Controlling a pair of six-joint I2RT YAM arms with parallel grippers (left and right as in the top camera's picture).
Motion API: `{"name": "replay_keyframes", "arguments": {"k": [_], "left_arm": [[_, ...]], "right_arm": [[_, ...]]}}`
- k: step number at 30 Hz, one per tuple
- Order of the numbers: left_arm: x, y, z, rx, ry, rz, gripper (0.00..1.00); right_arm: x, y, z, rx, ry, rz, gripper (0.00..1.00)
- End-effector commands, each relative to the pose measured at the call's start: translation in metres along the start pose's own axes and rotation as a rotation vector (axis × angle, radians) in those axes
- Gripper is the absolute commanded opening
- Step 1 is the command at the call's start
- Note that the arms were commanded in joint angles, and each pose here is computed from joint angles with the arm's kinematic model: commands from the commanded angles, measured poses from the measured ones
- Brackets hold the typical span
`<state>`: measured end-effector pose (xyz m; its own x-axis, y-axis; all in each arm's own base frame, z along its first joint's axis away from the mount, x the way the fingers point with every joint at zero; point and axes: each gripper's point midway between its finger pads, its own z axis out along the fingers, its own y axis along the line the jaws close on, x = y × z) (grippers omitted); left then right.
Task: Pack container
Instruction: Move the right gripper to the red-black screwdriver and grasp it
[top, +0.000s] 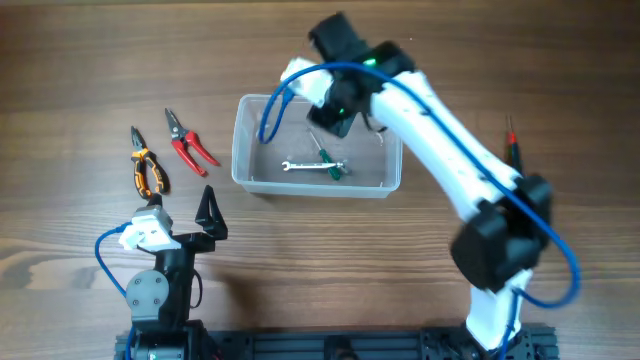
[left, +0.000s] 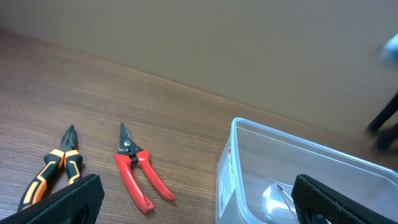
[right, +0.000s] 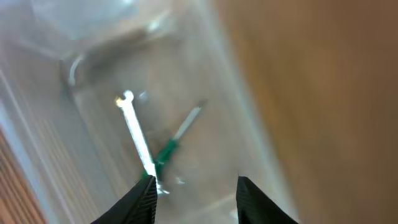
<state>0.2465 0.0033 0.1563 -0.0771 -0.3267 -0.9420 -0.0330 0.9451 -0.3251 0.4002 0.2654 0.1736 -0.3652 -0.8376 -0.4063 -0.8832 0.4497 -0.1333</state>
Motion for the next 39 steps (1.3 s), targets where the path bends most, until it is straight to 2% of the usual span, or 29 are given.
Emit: {"name": "replay_keyframes", "arguments": {"k": [1, 5, 6, 8, 13, 17, 21, 23, 24, 26, 34, 39], "left_arm": [[0.003, -0.002, 0.000, 0.014, 0.007, 0.024, 1.00], [0.003, -0.002, 0.000, 0.014, 0.007, 0.024, 1.00], [0.003, -0.002, 0.000, 0.014, 0.007, 0.024, 1.00], [0.003, -0.002, 0.000, 0.014, 0.007, 0.024, 1.00], [0.003, -0.002, 0.000, 0.014, 0.007, 0.024, 1.00], [0.003, -0.002, 0.000, 0.014, 0.007, 0.024, 1.00], [0.003, -0.002, 0.000, 0.014, 0.007, 0.024, 1.00], [0.003, -0.002, 0.000, 0.014, 0.007, 0.024, 1.00], [0.003, -0.002, 0.000, 0.014, 0.007, 0.024, 1.00], [0.003, -0.002, 0.000, 0.014, 0.007, 0.024, 1.00], [0.003, -0.002, 0.000, 0.014, 0.007, 0.024, 1.00], [0.003, -0.002, 0.000, 0.014, 0.007, 0.024, 1.00]], "right_arm": [[0.025, -0.053, -0.032, 0.208, 0.052, 0.183, 0.36], [0.089, -0.114, -0.051, 0.373, 0.135, 0.547, 0.34], [0.126, -0.130, -0.058, 0.379, 0.186, 0.678, 0.35], [0.171, -0.144, -0.065, 0.362, 0.233, 0.807, 0.39], [0.268, -0.167, -0.082, 0.345, 0.307, 1.028, 0.44], [0.323, -0.160, -0.074, 0.292, 0.365, 1.101, 0.42], [0.358, -0.132, -0.040, 0.222, 0.428, 1.151, 0.38], [0.374, -0.119, -0.023, 0.214, 0.466, 1.158, 0.39], [0.379, -0.113, -0.015, 0.200, 0.469, 1.152, 0.44], [0.385, -0.104, -0.004, 0.185, 0.479, 1.142, 0.45], [0.398, -0.112, -0.003, 0.232, 0.484, 1.109, 0.44], [0.413, -0.115, -0.003, 0.237, 0.484, 1.149, 0.41]]}}
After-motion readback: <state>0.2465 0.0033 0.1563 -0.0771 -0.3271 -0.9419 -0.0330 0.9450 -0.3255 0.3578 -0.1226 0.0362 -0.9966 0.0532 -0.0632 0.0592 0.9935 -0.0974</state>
